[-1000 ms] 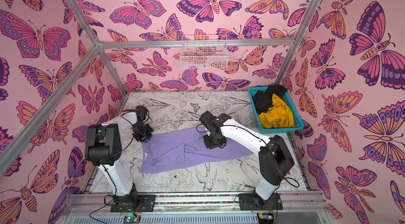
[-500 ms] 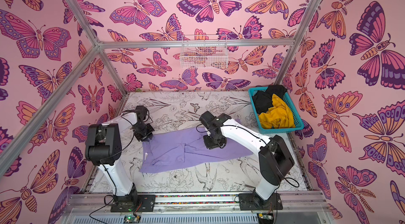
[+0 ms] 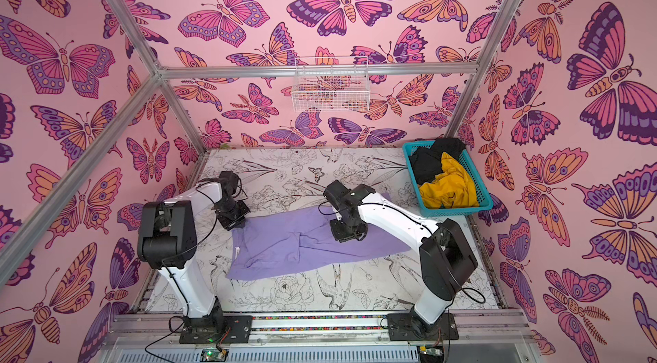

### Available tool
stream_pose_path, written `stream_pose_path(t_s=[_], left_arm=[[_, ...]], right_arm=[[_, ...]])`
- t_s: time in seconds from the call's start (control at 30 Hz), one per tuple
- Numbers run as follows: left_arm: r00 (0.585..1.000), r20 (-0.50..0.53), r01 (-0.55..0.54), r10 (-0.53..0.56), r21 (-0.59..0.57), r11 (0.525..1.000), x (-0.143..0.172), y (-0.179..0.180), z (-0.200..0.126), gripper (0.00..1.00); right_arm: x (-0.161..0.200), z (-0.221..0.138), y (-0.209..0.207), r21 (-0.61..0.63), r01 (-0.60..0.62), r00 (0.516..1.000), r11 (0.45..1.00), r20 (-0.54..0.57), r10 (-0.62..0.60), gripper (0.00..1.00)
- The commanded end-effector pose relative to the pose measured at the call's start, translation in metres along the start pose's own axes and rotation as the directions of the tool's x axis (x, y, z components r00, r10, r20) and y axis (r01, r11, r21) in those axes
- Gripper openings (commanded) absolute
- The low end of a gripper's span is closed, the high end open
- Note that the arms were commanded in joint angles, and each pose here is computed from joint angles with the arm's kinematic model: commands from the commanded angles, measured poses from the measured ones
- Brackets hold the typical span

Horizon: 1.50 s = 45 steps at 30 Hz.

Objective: Fold and stack t-shirts
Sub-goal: Smooth out the T-shirt at the center of the board.

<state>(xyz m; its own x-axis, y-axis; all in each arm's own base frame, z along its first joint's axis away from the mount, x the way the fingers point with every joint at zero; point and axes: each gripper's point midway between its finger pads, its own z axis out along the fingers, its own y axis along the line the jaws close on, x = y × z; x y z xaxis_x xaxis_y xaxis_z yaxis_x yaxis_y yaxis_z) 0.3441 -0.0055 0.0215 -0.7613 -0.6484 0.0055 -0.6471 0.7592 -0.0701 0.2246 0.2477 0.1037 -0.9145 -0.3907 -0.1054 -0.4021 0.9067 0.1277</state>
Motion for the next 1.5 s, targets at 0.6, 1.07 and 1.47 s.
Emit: stream_pose_path(t_s=[0.6,1.07,1.47], left_arm=[[0.991,0.109,-0.071,0.076,-0.054,0.996,-0.036,-0.01,-0.033,0.02],[0.999,0.026,-0.037,0.037,0.017,0.999,-0.016,-0.02,-0.041,0.16],[0.998,-0.051,-0.03,0.032,0.032,0.999,0.02,-0.002,-0.024,0.3]], right_arm=[[0.002,0.004,-0.002,0.01,0.009,1.0,1.0,-0.019,-0.009,0.3],[0.0,0.008,-0.002,0.011,0.006,1.0,1.0,-0.026,-0.006,0.33],[0.002,0.011,-0.001,0.003,0.003,1.0,1.0,-0.026,-0.003,0.34]])
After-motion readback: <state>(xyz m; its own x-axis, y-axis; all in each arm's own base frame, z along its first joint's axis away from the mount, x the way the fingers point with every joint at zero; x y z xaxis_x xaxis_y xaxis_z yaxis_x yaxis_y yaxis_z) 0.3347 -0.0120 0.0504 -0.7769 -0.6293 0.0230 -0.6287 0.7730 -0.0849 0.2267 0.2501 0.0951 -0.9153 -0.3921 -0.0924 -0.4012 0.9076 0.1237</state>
